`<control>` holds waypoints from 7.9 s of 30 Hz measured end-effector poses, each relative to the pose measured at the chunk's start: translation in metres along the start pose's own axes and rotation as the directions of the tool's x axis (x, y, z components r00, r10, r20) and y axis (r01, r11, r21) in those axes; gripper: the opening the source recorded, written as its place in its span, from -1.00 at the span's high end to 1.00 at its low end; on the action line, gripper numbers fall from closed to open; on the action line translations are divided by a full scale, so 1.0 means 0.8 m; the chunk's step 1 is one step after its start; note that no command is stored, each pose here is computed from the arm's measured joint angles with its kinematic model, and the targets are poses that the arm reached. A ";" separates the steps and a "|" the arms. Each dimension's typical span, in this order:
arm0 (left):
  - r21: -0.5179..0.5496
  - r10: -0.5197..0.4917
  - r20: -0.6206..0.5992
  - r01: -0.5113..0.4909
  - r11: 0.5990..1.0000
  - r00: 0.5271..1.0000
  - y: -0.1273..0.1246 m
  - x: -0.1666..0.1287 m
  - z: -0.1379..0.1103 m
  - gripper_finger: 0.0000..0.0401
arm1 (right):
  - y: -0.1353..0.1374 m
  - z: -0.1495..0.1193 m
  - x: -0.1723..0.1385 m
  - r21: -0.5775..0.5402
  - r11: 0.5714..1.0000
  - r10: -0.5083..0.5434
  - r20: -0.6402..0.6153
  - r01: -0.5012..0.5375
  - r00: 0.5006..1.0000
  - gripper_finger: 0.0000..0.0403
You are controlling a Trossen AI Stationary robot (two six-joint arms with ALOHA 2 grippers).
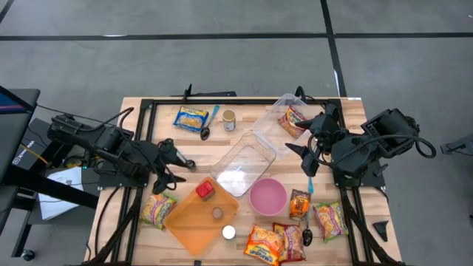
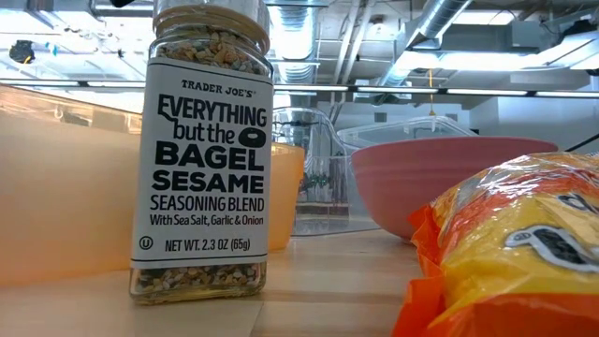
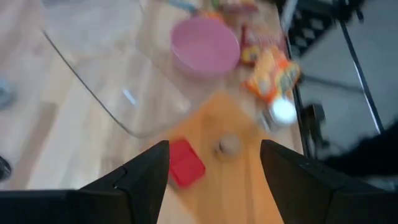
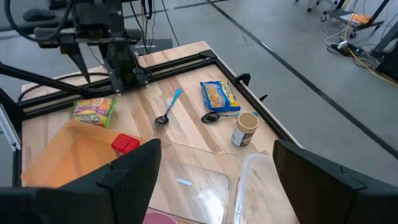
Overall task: Pick & Place Food Item
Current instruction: Put the green noodle pack into the transparent container
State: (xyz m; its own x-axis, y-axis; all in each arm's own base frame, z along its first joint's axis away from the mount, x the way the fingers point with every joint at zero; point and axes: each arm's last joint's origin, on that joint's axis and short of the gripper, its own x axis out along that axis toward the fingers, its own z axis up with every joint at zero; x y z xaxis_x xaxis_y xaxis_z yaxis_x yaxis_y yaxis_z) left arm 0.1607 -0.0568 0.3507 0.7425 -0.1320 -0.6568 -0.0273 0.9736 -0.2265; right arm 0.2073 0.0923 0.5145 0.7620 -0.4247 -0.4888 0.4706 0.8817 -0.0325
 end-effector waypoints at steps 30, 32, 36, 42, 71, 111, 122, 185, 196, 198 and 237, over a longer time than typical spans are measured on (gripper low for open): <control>0.121 0.139 -0.678 -0.076 0.990 0.722 0.036 0.118 -0.149 0.38 | 0.004 -0.001 0.002 0.063 0.998 -0.001 -0.004 0.001 1.000 -0.52; 0.107 0.112 -0.672 -0.054 0.993 0.732 0.037 0.124 -0.154 0.39 | 0.003 -0.001 0.002 0.059 0.998 -0.001 -0.005 0.001 1.000 -0.52; 0.087 0.042 -0.676 0.023 0.996 0.735 0.039 0.133 -0.167 0.34 | 0.004 -0.001 0.002 0.059 0.998 0.001 -0.006 -0.001 1.000 -0.52; 0.058 0.015 -0.688 0.034 0.998 0.726 0.042 0.137 -0.177 0.24 | 0.004 -0.001 0.002 0.056 0.998 0.002 -0.006 -0.001 1.000 -0.52; -0.500 0.413 -0.475 -0.625 0.600 0.777 0.072 0.143 -0.192 1.00 | 0.004 -0.001 0.002 0.063 0.998 0.002 -0.006 -0.002 1.000 -0.52; -0.711 0.110 -0.391 -0.376 0.595 0.914 0.086 0.108 -0.168 0.32 | 0.001 0.001 0.005 0.044 0.999 -0.011 -0.007 0.011 1.000 -0.52; -0.768 0.049 -0.466 -0.432 0.473 0.883 0.063 0.083 -0.191 0.45 | 0.001 0.001 0.005 0.044 0.999 -0.010 -0.007 0.011 1.000 -0.52; -0.904 0.337 -0.295 -0.376 0.204 0.894 0.042 0.112 -0.197 0.60 | 0.013 -0.001 0.018 -0.065 0.998 -0.020 -0.030 0.018 0.999 -0.52; -0.959 0.250 -0.183 -0.228 0.167 0.951 0.049 0.140 -0.223 0.27 | 0.013 -0.002 0.018 -0.072 0.997 -0.019 -0.030 0.017 0.999 -0.52; -0.959 0.256 -0.191 -0.235 0.156 0.948 0.050 0.140 -0.224 0.25 | 0.013 -0.002 0.018 -0.072 0.997 -0.019 -0.030 0.017 0.999 -0.52; -0.851 0.449 0.491 0.303 0.428 0.746 0.053 0.098 -0.150 1.00 | -0.008 0.010 0.038 0.164 0.979 -0.113 -0.032 0.117 0.993 -0.52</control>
State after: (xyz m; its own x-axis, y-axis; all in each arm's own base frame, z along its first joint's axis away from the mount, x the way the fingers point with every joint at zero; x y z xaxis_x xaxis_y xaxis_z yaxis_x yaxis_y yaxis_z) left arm 0.1375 -0.0483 0.2031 0.8705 0.4305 -0.2384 -0.3568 0.2186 -0.9082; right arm 0.2312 0.0723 0.5064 0.6890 -0.5152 -0.5098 0.6233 0.7801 0.0541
